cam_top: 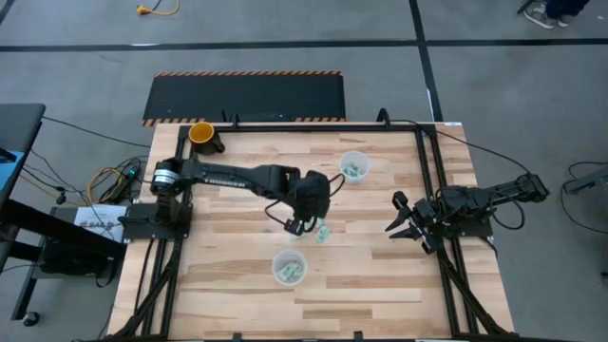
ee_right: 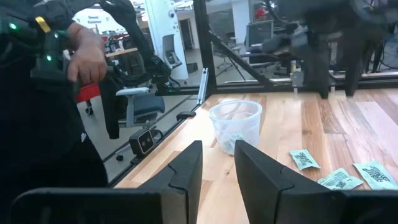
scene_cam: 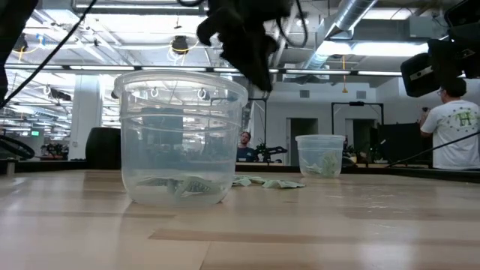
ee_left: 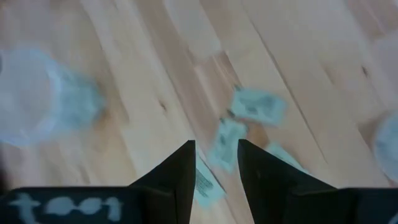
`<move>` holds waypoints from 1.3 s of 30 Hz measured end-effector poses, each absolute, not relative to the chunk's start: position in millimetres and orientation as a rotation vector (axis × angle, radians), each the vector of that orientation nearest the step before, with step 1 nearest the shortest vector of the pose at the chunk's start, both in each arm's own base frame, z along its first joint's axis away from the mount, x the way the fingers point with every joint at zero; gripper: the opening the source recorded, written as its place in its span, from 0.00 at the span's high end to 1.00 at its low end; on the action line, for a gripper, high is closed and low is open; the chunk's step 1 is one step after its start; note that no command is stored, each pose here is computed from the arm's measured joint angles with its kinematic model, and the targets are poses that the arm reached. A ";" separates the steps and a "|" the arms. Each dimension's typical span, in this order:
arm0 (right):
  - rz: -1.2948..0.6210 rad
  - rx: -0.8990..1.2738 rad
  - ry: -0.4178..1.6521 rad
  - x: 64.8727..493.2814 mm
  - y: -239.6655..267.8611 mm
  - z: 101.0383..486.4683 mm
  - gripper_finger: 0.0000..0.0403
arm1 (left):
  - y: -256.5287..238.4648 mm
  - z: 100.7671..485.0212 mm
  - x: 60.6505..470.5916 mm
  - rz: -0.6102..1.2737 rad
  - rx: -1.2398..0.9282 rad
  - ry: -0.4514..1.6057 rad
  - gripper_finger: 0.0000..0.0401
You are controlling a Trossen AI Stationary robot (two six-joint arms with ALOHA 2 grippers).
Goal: Pick and place Stevia / Truvia into bins
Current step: Put the stevia packet into the bottom transparent container
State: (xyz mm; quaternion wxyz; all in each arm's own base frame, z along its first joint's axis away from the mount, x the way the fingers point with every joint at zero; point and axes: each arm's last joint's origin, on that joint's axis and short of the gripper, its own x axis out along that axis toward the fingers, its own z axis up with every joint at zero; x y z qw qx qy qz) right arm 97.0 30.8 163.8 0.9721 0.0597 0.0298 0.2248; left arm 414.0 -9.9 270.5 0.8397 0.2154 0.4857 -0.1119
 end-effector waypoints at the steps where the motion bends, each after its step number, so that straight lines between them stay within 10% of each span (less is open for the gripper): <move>1: 0.454 0.120 0.060 97.0 30.8 163.8 0.78 | -6.3 264.0 416.2 -0.251 0.441 1.045 0.73; 39: 0.452 0.120 0.080 98.1 31.0 162.1 0.78 | 2.7 144.7 448.2 -0.397 0.473 1.287 0.73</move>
